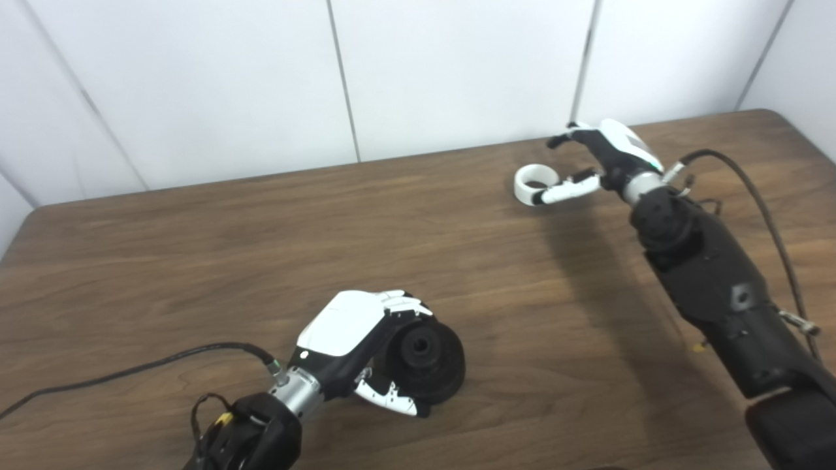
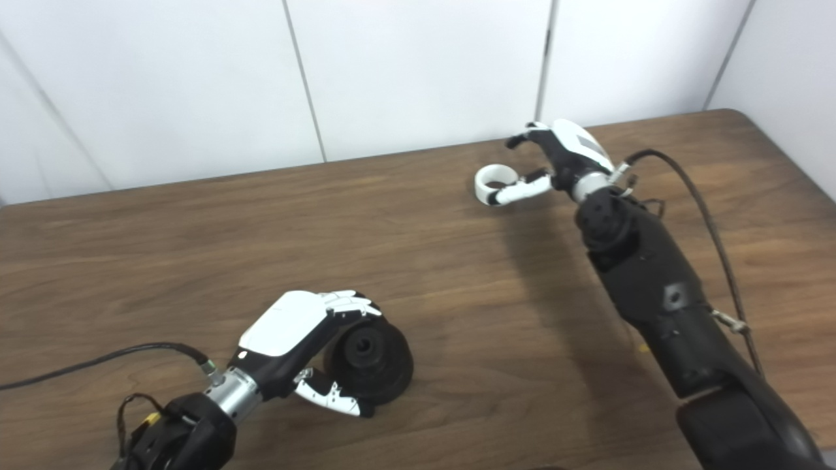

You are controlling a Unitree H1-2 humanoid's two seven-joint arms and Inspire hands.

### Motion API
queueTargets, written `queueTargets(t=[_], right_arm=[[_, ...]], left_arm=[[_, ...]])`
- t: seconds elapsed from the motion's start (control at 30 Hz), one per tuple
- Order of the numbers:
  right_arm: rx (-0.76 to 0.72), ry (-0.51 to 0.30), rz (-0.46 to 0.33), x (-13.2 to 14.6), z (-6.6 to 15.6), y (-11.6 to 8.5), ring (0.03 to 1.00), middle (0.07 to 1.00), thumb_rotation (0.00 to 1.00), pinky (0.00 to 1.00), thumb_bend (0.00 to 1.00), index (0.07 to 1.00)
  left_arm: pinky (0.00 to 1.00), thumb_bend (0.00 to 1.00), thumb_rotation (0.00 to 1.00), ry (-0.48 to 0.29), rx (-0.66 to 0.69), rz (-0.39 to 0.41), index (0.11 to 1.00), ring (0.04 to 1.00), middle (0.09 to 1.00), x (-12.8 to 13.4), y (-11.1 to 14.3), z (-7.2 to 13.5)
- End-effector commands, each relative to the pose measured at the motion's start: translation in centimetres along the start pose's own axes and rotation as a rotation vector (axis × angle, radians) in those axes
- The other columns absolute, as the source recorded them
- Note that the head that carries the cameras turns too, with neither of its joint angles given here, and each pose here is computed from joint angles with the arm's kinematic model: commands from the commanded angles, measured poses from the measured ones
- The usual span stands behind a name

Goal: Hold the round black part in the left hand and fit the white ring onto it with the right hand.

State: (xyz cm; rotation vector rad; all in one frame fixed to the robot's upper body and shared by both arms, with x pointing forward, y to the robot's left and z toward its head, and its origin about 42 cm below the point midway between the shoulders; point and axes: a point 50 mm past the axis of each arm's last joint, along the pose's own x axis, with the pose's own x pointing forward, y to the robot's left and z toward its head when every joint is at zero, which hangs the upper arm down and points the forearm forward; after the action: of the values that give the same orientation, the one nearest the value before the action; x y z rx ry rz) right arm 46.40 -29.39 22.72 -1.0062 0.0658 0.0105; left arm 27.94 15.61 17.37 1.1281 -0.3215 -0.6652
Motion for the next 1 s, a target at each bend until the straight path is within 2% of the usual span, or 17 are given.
queueTargets(t=[0.0, 0.37, 0.97], right_arm=[[-0.003, -0.079, -0.089, 1.2, 2.5, -2.8, 0.973, 0.950, 0.33, 0.87, 0.90, 0.779], [0.006, -0.078, -0.096, 2.0, 3.2, -2.6, 0.980, 0.949, 0.31, 0.89, 0.88, 0.780], [-0.010, -0.041, -0.078, 3.6, 2.2, -2.3, 0.975, 0.943, 0.30, 0.88, 0.88, 0.783]], left_arm=[[0.84, 0.87, 0.27, -0.008, 0.030, 0.017, 0.693, 0.882, 0.832, -0.4, 0.9, -0.2], [0.83, 0.87, 0.26, -0.009, 0.029, 0.015, 0.694, 0.881, 0.836, -0.6, 1.2, -0.2], [0.83, 0.86, 0.27, -0.003, 0.026, 0.013, 0.698, 0.886, 0.841, -0.8, 1.3, 0.1]])
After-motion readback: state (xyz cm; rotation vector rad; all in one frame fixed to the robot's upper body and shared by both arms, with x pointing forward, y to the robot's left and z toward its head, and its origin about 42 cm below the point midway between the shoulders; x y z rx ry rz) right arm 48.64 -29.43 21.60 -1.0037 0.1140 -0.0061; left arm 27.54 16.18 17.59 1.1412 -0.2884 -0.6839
